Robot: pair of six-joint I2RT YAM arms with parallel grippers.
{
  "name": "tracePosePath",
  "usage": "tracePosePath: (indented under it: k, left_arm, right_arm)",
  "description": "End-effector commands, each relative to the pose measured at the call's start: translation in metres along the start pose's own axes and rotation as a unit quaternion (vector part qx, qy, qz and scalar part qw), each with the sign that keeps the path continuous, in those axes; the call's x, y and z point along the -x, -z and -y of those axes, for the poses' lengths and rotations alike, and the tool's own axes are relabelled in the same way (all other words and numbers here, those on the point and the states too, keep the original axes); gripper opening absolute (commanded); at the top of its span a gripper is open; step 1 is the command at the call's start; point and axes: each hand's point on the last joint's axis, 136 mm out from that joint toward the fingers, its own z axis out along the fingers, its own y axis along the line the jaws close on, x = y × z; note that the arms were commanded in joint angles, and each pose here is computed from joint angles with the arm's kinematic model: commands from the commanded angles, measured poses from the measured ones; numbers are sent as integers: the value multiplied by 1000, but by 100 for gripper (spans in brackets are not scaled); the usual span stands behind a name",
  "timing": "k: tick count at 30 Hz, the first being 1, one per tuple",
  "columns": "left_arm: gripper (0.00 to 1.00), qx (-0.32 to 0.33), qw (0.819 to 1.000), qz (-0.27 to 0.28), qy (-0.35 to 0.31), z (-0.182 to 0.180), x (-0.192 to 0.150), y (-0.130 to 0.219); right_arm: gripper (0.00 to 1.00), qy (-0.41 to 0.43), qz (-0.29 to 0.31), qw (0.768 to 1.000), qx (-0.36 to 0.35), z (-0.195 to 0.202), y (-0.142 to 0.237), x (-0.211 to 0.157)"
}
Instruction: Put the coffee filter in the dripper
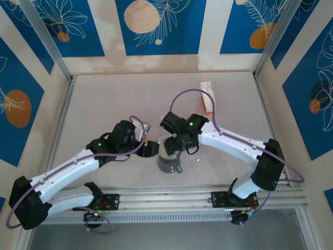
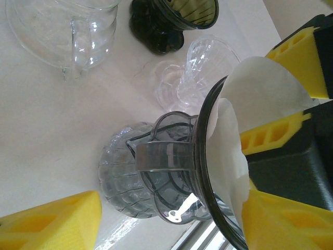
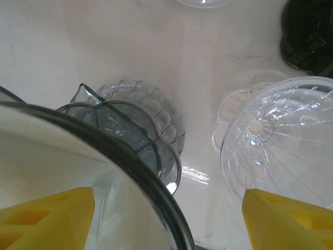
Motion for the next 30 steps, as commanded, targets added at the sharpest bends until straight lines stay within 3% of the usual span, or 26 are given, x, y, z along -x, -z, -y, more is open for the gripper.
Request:
tracePosePath:
  k: [1, 12, 25, 30]
  left_arm:
    - [71, 0, 1000, 3, 2, -1, -2, 1]
    - [71, -13, 1000, 4, 8, 3, -2, -1]
    - [87, -47, 998, 40, -1, 17, 9, 8]
    - [87, -32, 999, 26, 0, 12, 7, 3]
  right_arm:
    - [76, 16, -5, 1000, -18, 3, -7, -3]
    - [75, 33, -9, 999, -41, 0, -29, -10]
    - [75, 34, -13, 998, -59, 2, -41, -16]
    - [75, 35, -10, 998, -58, 0, -41, -15]
